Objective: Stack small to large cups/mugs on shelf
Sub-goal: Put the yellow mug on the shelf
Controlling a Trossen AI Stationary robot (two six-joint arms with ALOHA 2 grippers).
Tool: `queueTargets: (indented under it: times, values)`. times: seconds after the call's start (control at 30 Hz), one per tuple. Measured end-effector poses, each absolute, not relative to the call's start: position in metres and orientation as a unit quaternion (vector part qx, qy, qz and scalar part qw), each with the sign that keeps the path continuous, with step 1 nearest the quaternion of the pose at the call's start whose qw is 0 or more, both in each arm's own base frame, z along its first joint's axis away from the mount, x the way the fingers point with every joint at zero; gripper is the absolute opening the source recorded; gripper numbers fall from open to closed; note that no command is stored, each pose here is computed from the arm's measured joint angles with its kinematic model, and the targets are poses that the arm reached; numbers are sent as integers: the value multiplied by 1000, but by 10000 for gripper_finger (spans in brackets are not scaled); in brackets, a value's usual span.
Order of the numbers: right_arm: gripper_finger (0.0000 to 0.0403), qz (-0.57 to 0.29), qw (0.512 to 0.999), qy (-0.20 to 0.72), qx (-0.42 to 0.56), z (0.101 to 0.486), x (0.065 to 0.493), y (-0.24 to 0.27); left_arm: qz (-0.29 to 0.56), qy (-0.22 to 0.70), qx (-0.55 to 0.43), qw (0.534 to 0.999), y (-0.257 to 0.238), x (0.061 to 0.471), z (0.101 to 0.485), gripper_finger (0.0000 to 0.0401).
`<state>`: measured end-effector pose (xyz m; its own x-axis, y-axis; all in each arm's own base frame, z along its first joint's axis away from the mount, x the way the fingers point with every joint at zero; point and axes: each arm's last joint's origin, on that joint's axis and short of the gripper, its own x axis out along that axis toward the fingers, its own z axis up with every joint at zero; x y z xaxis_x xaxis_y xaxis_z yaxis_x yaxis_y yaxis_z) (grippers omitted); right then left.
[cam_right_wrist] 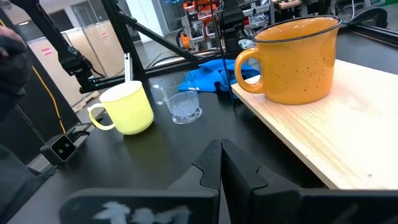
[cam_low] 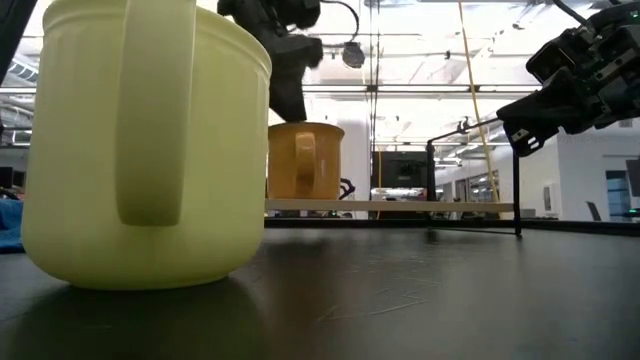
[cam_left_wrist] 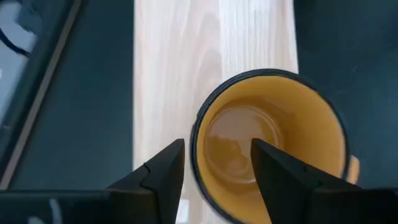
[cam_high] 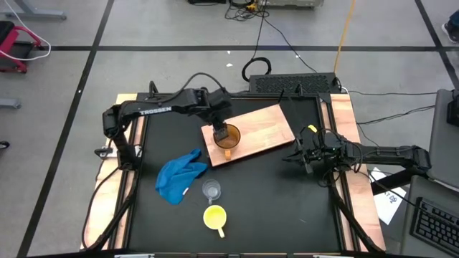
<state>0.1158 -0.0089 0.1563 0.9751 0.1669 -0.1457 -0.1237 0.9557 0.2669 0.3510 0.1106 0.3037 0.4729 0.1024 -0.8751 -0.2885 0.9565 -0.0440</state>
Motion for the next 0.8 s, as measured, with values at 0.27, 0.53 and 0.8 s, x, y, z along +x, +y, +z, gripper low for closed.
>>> queueTargets:
  times: [0.27, 0.53, 0.8]
  values:
    - [0, 74, 985, 84, 129, 156, 116, -9, 134, 416, -49, 898, 100, 314, 364, 186]
    - [0, 74, 985, 84, 129, 156, 116, -9, 128, 375, -36, 918, 86, 286, 394, 159]
    - [0, 73, 985, 84, 131, 156, 116, -9, 116, 324, 5, 939, 66, 273, 414, 11]
